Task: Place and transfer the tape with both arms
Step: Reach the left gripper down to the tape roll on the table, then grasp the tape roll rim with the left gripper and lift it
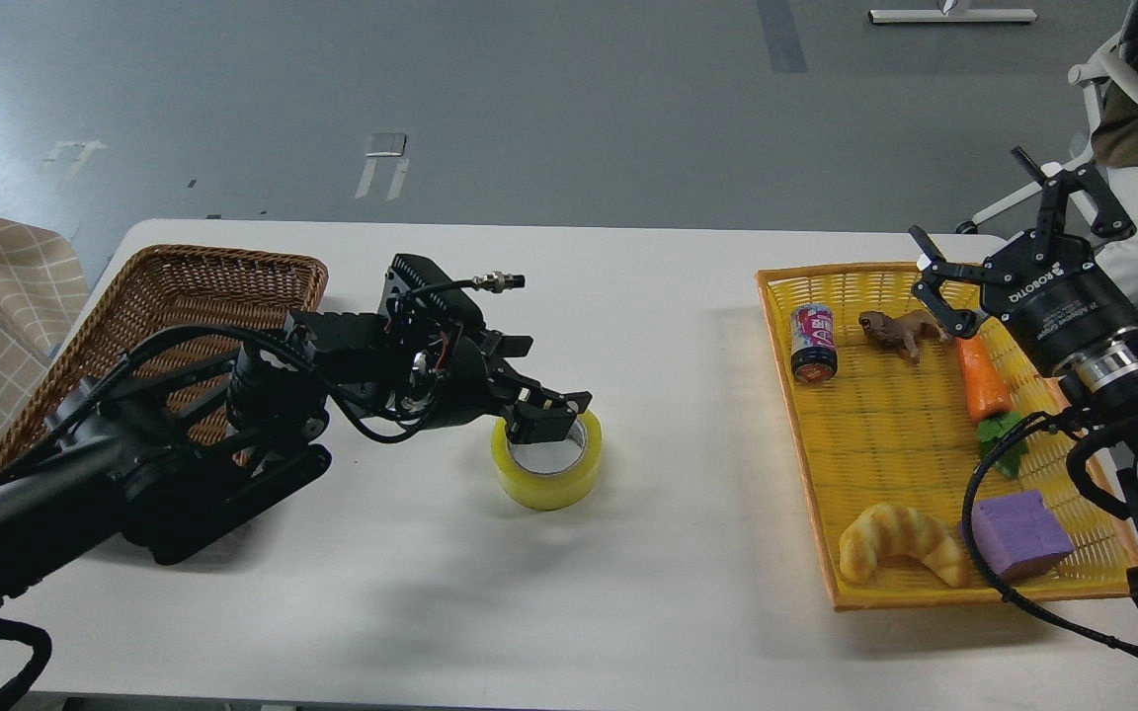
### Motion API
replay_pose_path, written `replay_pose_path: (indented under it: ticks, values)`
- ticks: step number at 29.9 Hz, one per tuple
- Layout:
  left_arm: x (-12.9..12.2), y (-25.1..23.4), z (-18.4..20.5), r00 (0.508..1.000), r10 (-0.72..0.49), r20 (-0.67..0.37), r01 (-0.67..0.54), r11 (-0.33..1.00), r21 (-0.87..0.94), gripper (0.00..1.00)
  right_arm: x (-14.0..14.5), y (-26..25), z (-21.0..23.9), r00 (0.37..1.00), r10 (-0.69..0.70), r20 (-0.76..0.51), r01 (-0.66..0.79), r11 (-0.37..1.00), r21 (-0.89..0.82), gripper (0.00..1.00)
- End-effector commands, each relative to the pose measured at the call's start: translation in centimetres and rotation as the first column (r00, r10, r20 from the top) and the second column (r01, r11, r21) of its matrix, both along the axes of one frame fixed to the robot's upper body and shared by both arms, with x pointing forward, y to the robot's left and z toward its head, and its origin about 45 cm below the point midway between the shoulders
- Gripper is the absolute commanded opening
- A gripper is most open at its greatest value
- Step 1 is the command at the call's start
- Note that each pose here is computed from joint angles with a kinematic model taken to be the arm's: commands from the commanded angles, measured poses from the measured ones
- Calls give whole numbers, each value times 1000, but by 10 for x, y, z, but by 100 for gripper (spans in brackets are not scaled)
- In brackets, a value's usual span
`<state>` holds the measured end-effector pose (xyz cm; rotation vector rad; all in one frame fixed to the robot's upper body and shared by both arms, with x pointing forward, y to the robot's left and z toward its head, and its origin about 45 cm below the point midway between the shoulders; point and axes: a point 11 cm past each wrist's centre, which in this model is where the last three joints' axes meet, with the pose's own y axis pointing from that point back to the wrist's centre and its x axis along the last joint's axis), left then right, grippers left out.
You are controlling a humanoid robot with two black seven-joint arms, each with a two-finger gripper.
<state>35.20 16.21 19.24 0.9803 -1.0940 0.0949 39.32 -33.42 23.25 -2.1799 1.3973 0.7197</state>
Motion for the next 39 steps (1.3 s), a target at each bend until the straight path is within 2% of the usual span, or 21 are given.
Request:
replay_pose_path:
  ticks: [1, 22, 25, 26, 28, 29, 30, 31, 33, 39]
  values:
    - [7, 10, -10, 999, 51, -6, -51, 998, 35, 98, -1, 0, -3, 1000, 0, -6, 0, 1000, 3, 100]
    - [2, 15, -48, 993, 98, -70, -90, 990, 107, 98, -6, 0, -11, 1000, -3, -24, 3, 1000, 6, 100]
    - [1, 13, -49, 993, 94, -74, -86, 991, 106, 94, -7, 0, -12, 1000, -4, -27, 4, 1000, 5, 100]
    - [0, 13, -50, 993, 93, -75, -85, 991, 107, 89, -7, 0, -12, 1000, -4, -27, 4, 1000, 5, 100]
    - [0, 13, -50, 993, 92, -76, -84, 991, 106, 71, -7, 0, -12, 1000, -4, -28, 5, 1000, 5, 100]
    - [0, 13, -50, 993, 93, -77, -85, 991, 107, 48, -7, 0, -12, 1000, -4, -28, 5, 1000, 5, 100]
    - [0, 14, -52, 992, 94, -79, -85, 990, 112, 32, -7, 0, -12, 1000, -4, -28, 5, 1000, 5, 100]
    - [0, 14, -52, 992, 94, -79, -85, 990, 112, 32, -7, 0, -12, 1000, -4, -28, 5, 1000, 5, 100]
    - [-5, 8, -58, 993, 75, -96, -64, 991, 120, 0, -7, 0, -12, 1000, -4, -28, 5, 1000, 5, 100]
    - [-5, 12, -72, 990, 82, -116, -64, 987, 148, 0, -6, 0, -12, 1000, -4, -27, 4, 1000, 7, 100]
